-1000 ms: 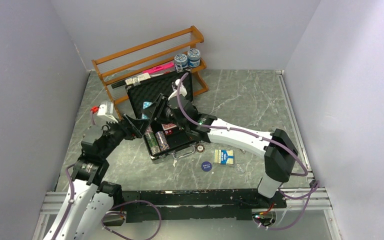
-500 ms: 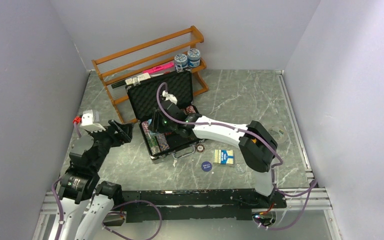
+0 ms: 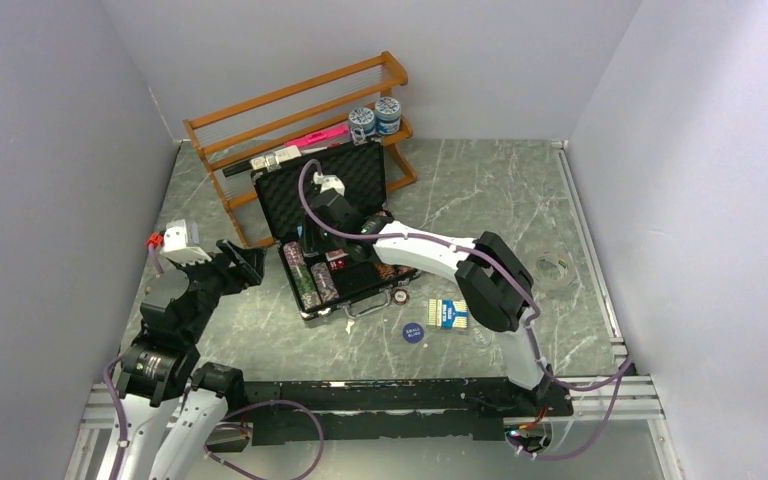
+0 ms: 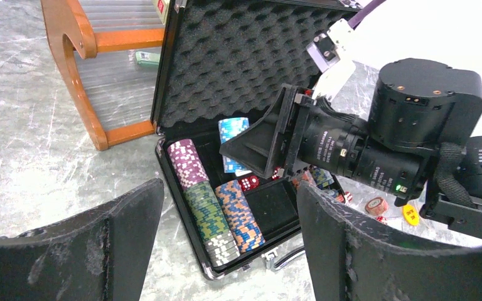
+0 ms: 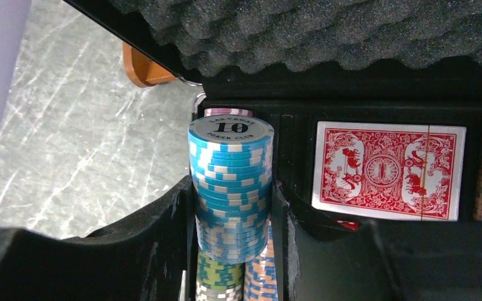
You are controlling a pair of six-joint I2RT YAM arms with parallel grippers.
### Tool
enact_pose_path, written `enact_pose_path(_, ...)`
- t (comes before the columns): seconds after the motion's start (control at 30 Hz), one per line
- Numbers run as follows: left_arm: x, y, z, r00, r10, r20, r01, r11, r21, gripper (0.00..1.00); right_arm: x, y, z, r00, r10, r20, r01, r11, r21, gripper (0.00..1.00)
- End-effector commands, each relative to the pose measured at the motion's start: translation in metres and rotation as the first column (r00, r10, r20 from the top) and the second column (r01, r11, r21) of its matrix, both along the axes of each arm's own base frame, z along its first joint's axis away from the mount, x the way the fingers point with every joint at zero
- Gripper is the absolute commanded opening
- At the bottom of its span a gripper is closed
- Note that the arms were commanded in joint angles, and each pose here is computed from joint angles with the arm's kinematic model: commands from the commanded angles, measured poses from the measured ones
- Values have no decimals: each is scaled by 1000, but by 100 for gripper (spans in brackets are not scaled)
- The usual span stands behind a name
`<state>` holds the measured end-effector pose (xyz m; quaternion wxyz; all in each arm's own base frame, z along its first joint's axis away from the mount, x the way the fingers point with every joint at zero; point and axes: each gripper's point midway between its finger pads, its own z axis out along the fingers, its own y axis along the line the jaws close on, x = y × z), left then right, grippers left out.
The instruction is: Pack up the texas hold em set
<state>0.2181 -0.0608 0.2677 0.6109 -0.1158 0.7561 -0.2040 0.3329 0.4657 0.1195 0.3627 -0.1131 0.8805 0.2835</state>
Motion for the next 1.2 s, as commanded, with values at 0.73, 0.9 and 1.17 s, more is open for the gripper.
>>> enact_pose_path(0.73, 2, -5, -2, 1000, -20, -1, 20, 1000, -15, 80, 20, 16, -24, 999, 27, -21, -30, 986, -163, 9)
enact_pose_path(0.9, 2, -4, -3, 1000, -17, -7, 17, 1000, -4, 81, 21, 14, -35, 999, 22, -42, -30, 980, -199, 23)
enact_pose_path(1.17, 1, -3, -3, 1000, -13, -6, 13, 1000, -6, 81, 23, 13, -38, 999, 13, -49, -24, 975, -223, 34)
